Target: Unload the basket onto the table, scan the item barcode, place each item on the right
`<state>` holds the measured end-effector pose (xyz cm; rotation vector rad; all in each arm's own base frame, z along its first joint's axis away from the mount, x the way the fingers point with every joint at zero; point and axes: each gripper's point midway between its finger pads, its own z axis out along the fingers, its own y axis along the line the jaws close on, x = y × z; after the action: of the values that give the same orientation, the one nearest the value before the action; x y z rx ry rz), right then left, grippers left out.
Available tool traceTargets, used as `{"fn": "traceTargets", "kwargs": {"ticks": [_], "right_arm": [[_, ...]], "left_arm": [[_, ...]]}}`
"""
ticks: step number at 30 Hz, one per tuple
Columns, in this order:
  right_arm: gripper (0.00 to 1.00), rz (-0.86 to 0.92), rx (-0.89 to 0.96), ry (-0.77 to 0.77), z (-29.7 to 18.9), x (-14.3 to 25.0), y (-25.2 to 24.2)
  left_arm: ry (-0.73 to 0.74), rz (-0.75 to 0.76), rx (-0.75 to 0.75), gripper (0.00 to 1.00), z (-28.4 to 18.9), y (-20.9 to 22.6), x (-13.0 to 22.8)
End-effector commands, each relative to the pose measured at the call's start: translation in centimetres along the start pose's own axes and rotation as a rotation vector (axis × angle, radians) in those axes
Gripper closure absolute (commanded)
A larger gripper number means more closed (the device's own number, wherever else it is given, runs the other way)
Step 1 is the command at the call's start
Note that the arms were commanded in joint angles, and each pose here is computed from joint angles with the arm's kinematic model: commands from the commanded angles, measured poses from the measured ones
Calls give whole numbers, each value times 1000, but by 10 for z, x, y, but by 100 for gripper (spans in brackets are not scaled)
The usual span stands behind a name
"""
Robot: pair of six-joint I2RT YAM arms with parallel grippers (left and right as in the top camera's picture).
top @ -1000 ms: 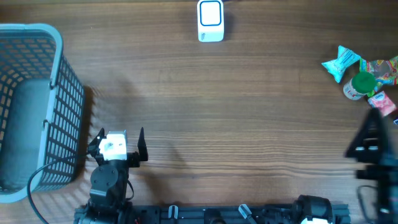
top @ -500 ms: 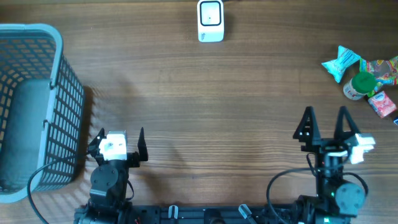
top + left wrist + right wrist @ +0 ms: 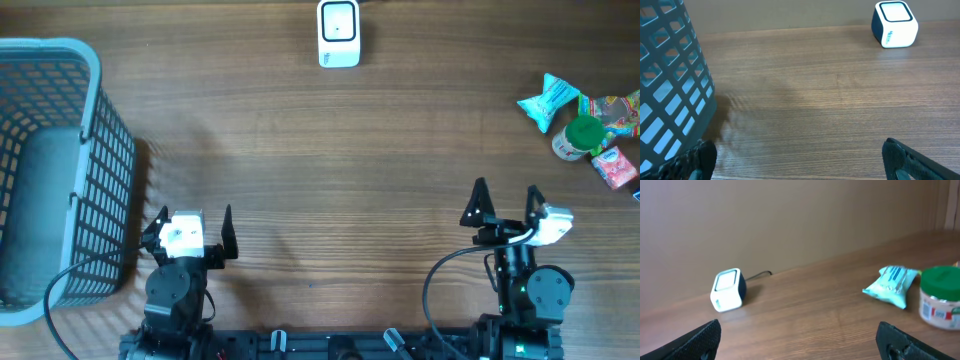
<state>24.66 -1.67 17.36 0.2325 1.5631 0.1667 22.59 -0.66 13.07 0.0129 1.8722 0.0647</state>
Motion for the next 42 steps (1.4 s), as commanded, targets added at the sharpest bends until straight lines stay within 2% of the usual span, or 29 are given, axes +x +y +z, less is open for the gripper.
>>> {"fn": "traceTargets", "kwargs": {"ticks": [1, 23, 24, 26, 28, 32, 42], "right_arm": [[0, -109, -24, -9, -1, -2, 5], [0, -121, -30, -8, -1, -1, 6], [0, -121, -30, -8, -1, -1, 6], [0, -122, -30, -8, -1, -1, 6], [0, -121, -30, -8, -1, -1, 6], [0, -121, -30, -8, -1, -1, 6], [0, -121, -30, -8, -1, -1, 6]], "left_arm": [[-7, -10, -1, 0, 0, 0, -1], [-8, 2, -9, 0, 0, 1, -1], [-18, 14, -8, 0, 0, 1, -4], [-139, -17, 15, 0, 2, -3, -27], [-249, -43, 18, 0, 9, -3, -35], [-231, -30, 132, 0, 9, -18, -31], [-227, -48, 138, 0, 10, -17, -31]]}}
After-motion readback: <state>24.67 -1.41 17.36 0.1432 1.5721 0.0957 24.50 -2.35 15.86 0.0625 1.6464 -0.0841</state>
